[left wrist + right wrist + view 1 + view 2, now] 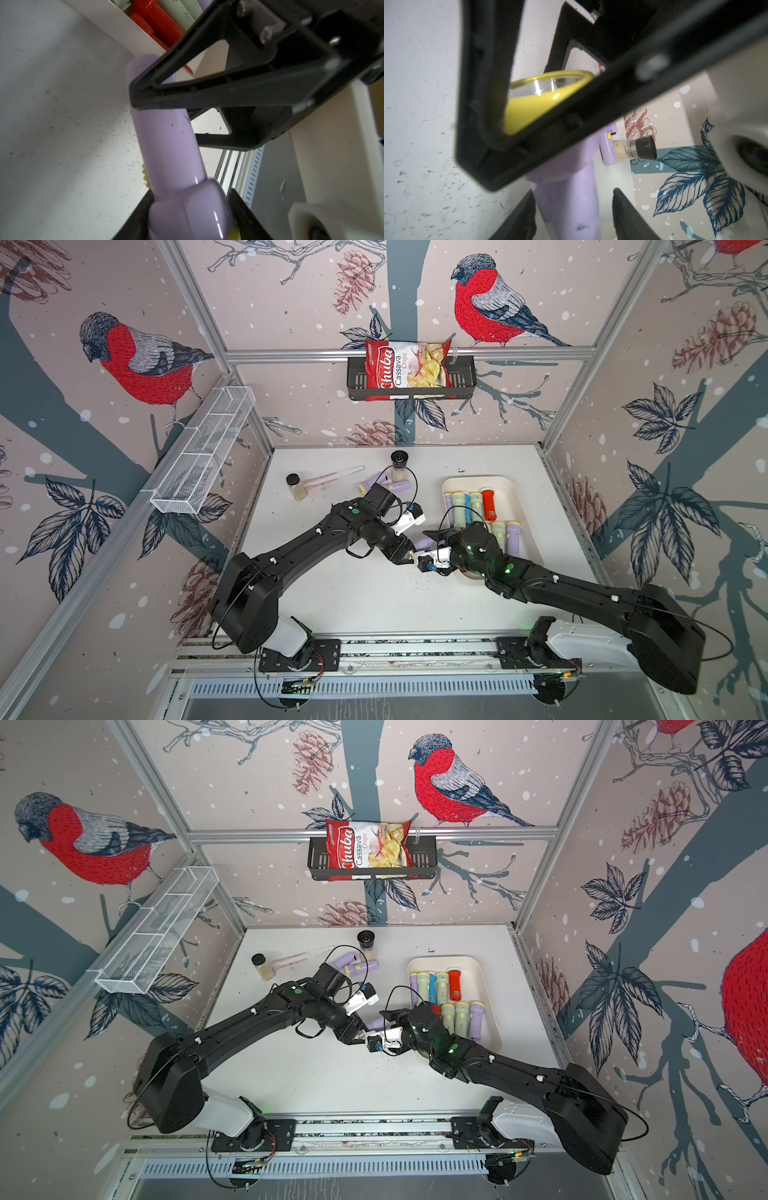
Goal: Put the flashlights into the storage boxes
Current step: Pick up the flashlight from the center of the board, then place the flashlight at the storage box, then pick up the flashlight from the center of the board, then place the flashlight at the storage box.
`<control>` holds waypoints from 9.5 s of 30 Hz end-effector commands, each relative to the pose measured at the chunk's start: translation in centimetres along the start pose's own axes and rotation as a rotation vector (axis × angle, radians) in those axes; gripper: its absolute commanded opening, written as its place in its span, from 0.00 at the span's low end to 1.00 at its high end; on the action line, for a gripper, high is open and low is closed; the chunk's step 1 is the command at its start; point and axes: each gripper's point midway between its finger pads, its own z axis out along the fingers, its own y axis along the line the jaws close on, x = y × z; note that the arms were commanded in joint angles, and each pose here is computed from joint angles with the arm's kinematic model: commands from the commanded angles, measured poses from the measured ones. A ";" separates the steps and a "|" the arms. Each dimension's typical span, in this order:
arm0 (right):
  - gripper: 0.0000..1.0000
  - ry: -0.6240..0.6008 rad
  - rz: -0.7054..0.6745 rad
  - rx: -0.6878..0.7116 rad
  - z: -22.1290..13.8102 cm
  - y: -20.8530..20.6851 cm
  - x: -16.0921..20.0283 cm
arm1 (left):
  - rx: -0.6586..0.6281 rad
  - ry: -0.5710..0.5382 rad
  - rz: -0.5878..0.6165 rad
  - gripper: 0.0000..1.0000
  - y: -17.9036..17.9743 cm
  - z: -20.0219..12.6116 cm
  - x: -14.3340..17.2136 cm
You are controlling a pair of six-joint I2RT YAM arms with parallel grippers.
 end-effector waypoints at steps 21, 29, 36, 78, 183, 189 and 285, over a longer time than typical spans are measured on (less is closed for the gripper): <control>0.29 -0.052 0.135 0.041 -1.5 -0.1 -0.6 | -0.243 -0.297 -0.088 0.85 4.6 -6.1 -3.4; 0.28 -0.137 0.414 0.033 -2.2 -0.2 -1.8 | -0.478 -0.550 -0.140 0.96 7.1 -10.5 -5.0; 0.27 -0.214 0.784 0.018 -2.5 -1.0 -2.8 | -0.568 -0.694 -0.198 0.96 8.3 -12.8 -5.8; 0.25 0.397 1.931 0.121 -3.0 -4.9 21.7 | -0.361 -0.562 -0.257 0.96 10.3 -0.7 -8.5; 0.71 0.320 1.092 -0.032 7.8 -5.3 10.2 | -0.634 -0.202 -0.279 0.77 34.5 -8.1 -5.2; 0.72 0.299 1.099 -0.053 7.7 -5.4 9.6 | -0.605 -0.164 -0.270 0.71 35.7 -7.2 -5.0; 0.69 0.121 0.007 -0.143 5.4 -3.6 -0.9 | -0.041 -0.159 -0.274 0.29 4.7 -5.0 0.3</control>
